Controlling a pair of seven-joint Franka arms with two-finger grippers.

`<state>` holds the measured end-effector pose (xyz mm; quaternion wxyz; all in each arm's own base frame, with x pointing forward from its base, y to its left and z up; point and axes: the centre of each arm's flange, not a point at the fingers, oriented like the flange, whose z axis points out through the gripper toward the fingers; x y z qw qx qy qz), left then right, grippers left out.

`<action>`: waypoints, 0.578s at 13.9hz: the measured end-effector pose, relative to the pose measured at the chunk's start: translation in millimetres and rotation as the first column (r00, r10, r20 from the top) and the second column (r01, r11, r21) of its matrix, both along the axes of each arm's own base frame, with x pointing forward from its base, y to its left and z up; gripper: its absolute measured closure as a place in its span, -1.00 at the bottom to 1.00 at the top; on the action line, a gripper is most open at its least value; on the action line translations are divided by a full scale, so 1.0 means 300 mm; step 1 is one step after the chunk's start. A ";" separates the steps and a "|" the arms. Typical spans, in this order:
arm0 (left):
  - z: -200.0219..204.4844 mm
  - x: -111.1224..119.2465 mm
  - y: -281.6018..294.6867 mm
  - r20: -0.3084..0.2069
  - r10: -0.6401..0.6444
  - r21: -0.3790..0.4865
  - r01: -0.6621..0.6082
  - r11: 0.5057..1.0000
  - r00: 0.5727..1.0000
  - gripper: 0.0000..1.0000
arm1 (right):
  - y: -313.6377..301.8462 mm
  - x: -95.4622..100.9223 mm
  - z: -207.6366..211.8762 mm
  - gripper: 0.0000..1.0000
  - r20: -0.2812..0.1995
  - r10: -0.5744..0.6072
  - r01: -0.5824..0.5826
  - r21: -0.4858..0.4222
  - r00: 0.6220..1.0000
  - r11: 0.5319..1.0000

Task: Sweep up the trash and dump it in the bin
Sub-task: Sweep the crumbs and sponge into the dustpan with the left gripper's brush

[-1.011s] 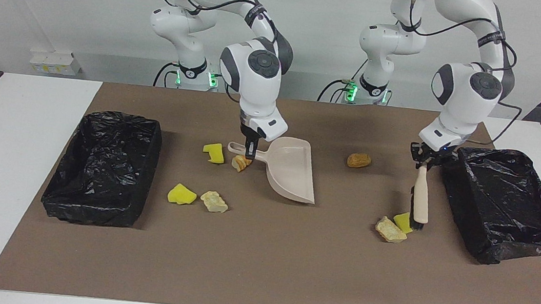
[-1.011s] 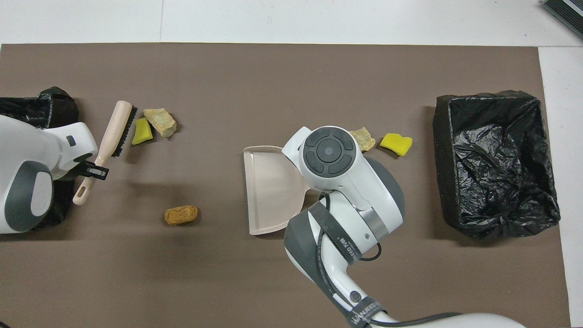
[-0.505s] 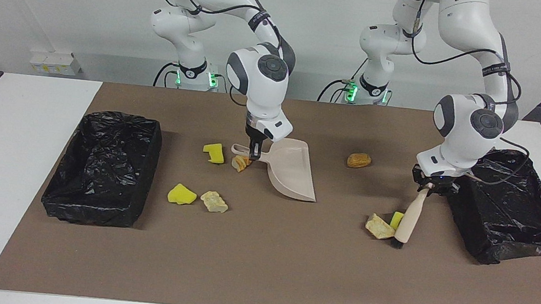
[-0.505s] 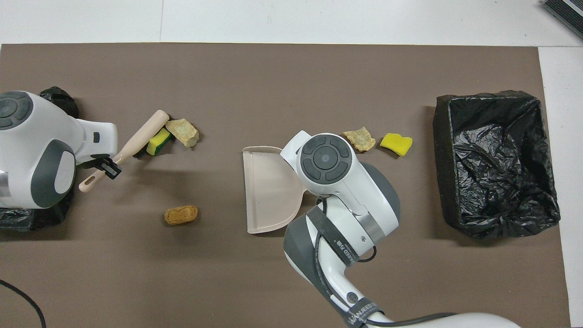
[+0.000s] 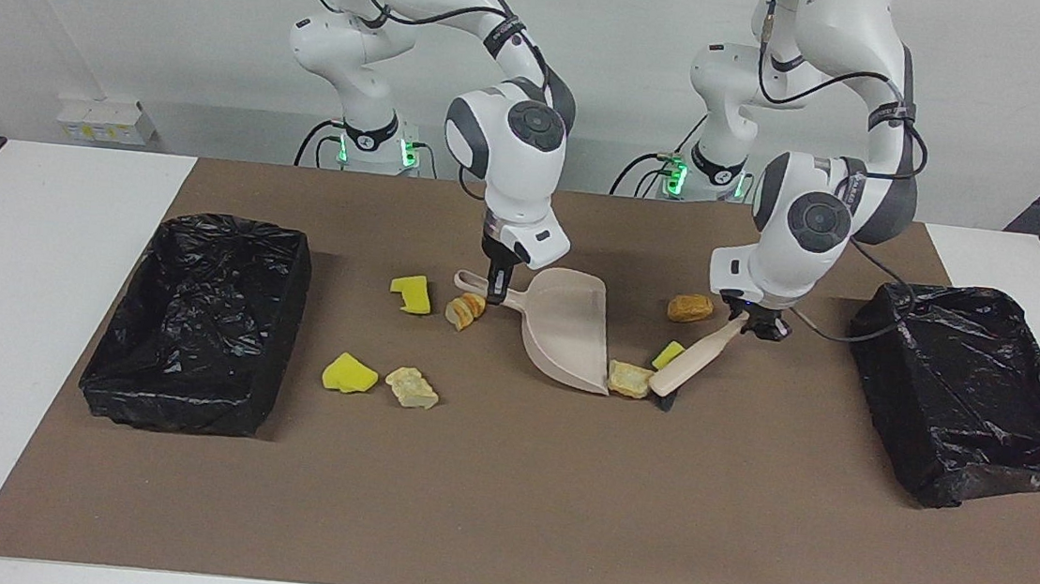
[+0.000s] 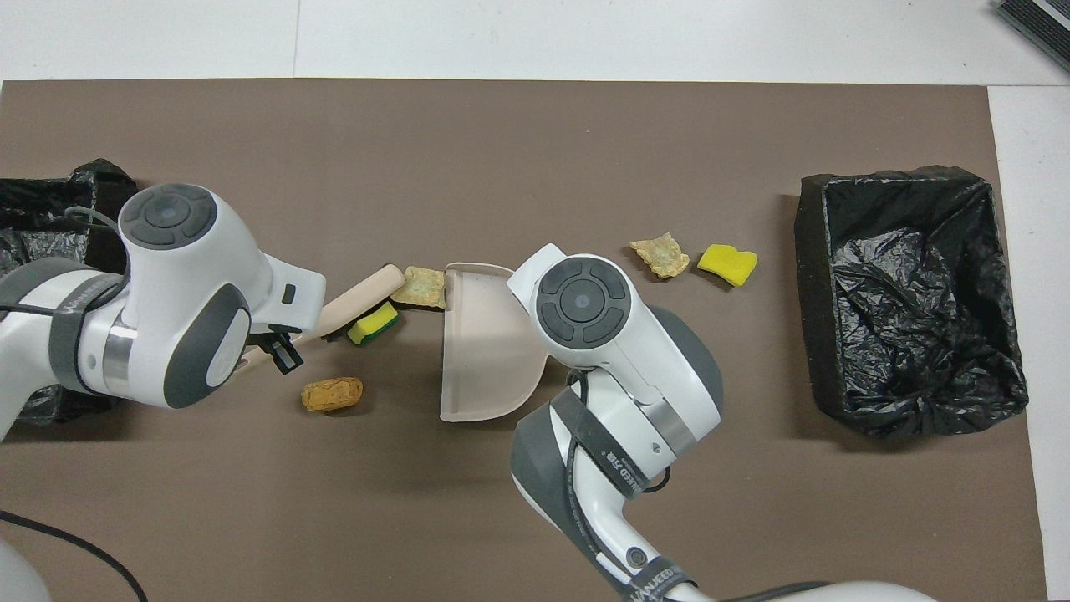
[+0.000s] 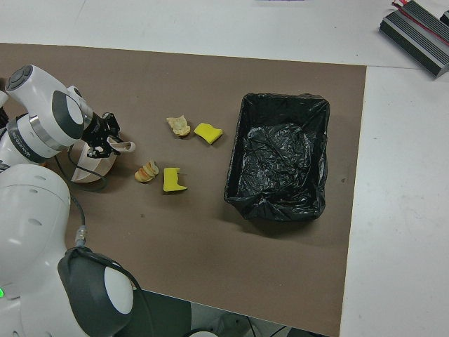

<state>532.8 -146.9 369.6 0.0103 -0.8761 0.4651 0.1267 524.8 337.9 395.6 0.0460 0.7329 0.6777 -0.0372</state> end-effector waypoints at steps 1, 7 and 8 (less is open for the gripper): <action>-0.005 -0.029 -0.038 -0.006 0.008 -0.001 -0.008 1.000 1.000 0.49 | -0.003 0.001 0.000 0.36 -0.001 -0.001 0.001 -0.001 1.000 1.000; 0.030 -0.167 -0.284 -0.025 0.136 -0.062 -0.138 0.989 0.990 0.49 | -0.008 0.004 0.001 0.36 0.000 -0.002 0.002 -0.001 1.000 1.000; 0.050 -0.165 -0.273 -0.017 0.175 -0.064 -0.176 0.982 0.984 0.49 | -0.008 0.005 0.002 0.36 0.002 -0.001 0.001 0.001 1.000 1.000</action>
